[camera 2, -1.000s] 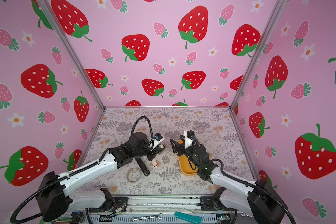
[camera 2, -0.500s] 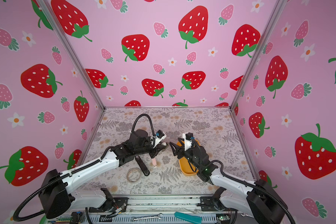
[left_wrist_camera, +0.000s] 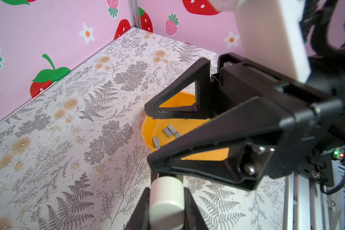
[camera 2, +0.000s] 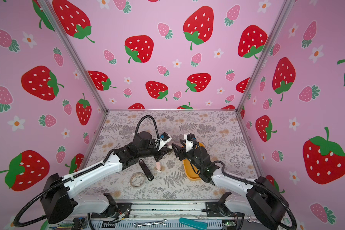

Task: Load the staples into the stapler
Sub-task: 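Bring the held stapler toward the center while the right gripper approaches it, then close the right gripper on the stapler and open the left gripper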

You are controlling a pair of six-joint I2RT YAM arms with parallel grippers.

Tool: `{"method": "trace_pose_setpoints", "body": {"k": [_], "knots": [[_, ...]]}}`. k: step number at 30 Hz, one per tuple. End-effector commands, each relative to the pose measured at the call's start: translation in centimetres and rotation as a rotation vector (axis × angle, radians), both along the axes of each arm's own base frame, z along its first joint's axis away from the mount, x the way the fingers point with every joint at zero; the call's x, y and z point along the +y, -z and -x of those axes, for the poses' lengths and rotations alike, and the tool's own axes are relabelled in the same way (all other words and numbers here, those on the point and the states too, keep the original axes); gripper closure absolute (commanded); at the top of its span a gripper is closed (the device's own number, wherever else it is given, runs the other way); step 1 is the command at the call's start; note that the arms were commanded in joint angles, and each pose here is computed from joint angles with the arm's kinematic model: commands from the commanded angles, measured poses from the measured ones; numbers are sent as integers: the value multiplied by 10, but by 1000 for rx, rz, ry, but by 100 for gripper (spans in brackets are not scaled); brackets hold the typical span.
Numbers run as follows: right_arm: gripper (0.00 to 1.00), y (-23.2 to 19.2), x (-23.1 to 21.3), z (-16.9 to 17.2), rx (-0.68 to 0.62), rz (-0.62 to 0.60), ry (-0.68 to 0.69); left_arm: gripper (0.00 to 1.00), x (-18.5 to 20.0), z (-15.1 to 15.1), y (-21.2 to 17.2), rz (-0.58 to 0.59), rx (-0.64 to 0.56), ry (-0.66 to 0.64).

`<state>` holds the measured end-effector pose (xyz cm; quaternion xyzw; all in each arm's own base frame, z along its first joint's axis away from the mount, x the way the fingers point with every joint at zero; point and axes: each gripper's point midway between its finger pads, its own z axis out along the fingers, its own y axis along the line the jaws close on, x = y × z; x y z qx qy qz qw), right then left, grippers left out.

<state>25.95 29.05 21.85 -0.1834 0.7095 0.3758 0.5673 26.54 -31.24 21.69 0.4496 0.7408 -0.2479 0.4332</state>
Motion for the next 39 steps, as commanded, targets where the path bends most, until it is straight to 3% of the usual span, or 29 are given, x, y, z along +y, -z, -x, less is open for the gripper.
{"method": "trace_pose_setpoints", "body": {"k": [1, 21, 33, 39], "knots": [[37, -6, 3, -1, -3, -13, 5, 100, -13, -5, -39, 86, -59, 29], [58, 1, 6, -7, 7, 11, 16, 100, -6, 1, -62, 152, -123, 22], [58, -3, 14, 0, -19, 7, -43, 100, -1, 3, -67, 167, -148, 8], [49, -4, 8, 4, -76, 43, -42, 100, 5, 4, -62, 149, -156, -4]]}}
